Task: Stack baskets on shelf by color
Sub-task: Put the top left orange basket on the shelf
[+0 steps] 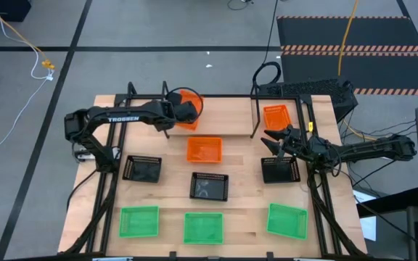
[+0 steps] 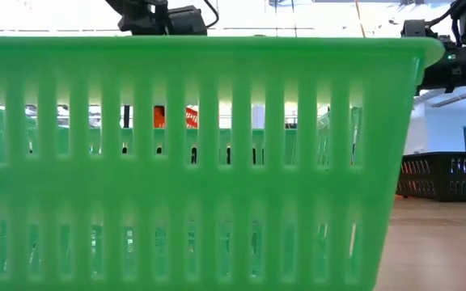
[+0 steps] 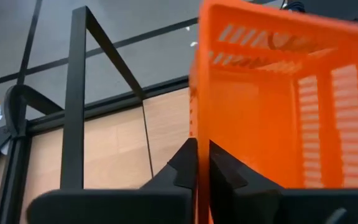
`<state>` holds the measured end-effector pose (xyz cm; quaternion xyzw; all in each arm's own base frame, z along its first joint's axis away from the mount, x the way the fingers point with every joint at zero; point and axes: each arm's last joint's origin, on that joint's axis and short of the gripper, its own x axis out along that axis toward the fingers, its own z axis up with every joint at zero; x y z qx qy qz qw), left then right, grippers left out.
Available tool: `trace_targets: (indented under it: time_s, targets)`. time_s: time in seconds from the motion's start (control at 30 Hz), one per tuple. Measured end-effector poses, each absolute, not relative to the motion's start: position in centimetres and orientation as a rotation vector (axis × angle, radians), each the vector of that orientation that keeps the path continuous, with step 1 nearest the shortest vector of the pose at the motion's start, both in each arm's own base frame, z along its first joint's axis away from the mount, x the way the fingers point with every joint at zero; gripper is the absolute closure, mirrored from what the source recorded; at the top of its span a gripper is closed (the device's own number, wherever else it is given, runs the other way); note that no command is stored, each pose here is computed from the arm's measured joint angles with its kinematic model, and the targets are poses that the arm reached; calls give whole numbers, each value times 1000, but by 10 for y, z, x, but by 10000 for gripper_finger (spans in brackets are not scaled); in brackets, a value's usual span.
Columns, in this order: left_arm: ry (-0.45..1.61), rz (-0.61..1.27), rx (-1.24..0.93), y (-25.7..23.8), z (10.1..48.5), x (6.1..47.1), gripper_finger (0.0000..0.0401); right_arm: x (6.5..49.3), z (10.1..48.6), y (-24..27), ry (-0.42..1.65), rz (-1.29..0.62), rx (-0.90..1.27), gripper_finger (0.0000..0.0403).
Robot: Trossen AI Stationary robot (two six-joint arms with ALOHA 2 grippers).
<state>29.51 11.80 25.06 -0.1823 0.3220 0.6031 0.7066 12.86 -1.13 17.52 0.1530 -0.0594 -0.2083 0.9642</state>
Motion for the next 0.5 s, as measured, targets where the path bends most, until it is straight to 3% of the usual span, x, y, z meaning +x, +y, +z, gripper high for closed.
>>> trace_targets:
  time_s: [0.5]
  targets:
    - [703,1345,-419,118,251,295,293,129,175,-11,-119,-421,309,204]
